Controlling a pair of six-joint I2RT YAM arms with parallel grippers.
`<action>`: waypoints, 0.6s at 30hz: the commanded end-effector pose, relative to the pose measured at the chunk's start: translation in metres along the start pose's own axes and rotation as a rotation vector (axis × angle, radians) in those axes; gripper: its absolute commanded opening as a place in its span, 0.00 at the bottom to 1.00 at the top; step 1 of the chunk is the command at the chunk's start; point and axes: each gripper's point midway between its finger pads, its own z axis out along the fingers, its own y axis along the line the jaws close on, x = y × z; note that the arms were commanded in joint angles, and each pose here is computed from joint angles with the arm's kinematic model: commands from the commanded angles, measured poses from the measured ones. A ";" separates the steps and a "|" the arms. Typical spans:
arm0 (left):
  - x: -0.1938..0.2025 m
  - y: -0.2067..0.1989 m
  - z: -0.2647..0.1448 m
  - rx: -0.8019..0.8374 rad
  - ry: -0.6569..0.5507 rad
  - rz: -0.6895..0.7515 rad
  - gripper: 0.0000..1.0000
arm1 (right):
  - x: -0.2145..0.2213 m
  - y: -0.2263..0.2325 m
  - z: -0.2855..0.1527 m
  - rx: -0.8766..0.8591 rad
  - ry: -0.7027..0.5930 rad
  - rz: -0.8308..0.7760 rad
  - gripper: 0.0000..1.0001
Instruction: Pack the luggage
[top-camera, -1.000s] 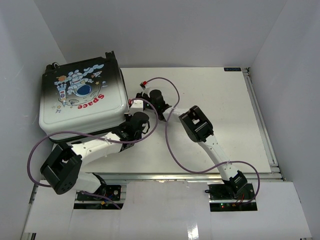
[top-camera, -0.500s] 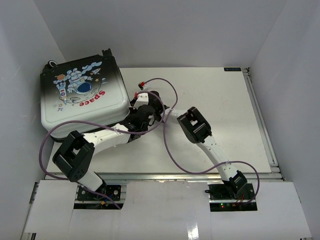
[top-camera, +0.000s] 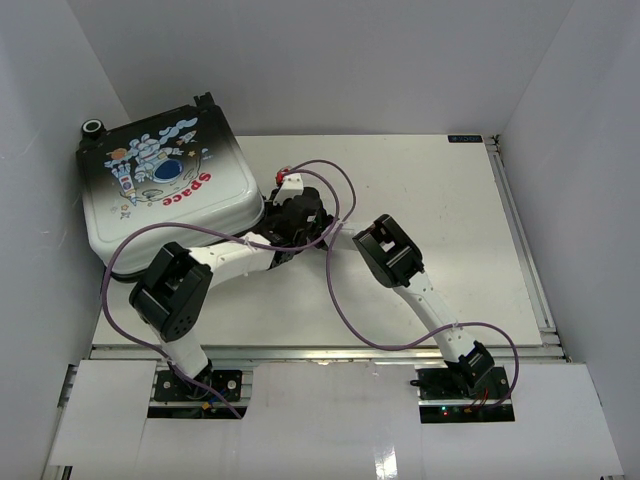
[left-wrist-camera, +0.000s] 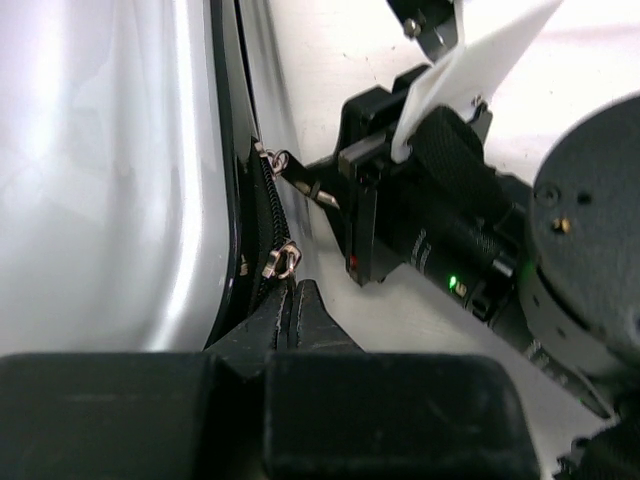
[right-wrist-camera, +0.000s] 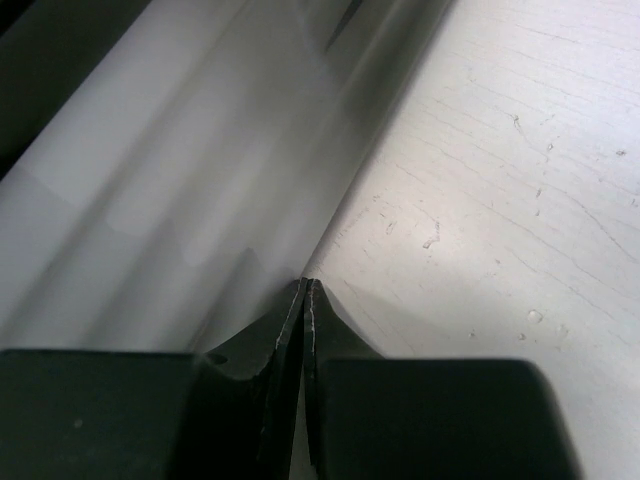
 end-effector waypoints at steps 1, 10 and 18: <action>-0.118 -0.002 -0.009 0.039 -0.267 -0.359 0.00 | 0.116 0.158 -0.017 -0.383 0.311 0.061 0.08; -0.140 0.002 -0.001 0.011 -0.328 -0.424 0.00 | 0.118 0.162 -0.019 -0.392 0.316 0.034 0.08; -0.138 -0.015 0.027 -0.090 -0.316 -0.309 0.00 | 0.121 0.160 -0.020 -0.413 0.329 0.047 0.08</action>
